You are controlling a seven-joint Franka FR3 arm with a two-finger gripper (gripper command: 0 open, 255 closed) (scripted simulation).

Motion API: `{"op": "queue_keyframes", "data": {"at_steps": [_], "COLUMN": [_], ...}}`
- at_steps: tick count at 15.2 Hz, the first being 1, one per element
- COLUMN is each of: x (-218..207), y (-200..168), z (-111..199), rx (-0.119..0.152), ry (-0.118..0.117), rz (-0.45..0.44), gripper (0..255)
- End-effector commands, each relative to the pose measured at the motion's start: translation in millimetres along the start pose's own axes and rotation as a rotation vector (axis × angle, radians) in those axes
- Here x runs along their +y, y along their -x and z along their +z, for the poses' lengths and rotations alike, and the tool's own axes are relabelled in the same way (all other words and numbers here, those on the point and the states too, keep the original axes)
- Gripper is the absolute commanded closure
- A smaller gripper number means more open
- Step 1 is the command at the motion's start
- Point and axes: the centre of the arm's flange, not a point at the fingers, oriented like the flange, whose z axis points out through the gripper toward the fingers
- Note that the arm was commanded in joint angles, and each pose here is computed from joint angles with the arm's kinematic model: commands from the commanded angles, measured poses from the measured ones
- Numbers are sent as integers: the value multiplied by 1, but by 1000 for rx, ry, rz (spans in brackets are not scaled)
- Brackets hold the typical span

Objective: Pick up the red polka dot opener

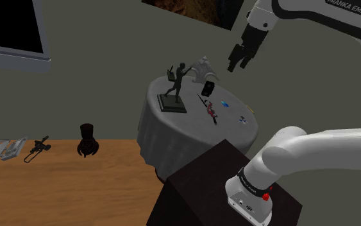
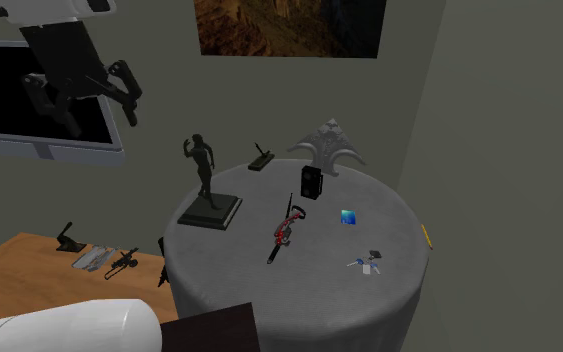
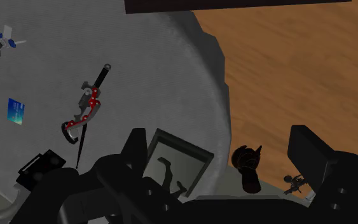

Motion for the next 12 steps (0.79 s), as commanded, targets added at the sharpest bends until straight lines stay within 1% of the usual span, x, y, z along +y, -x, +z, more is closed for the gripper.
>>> {"op": "queue_keyframes", "data": {"at_steps": [1,12], "x": [0,76], "y": [0,-38], "z": [0,119], "rx": [0,-5], "ry": [0,-3], "rz": [0,26], "gripper": [0,0]}}
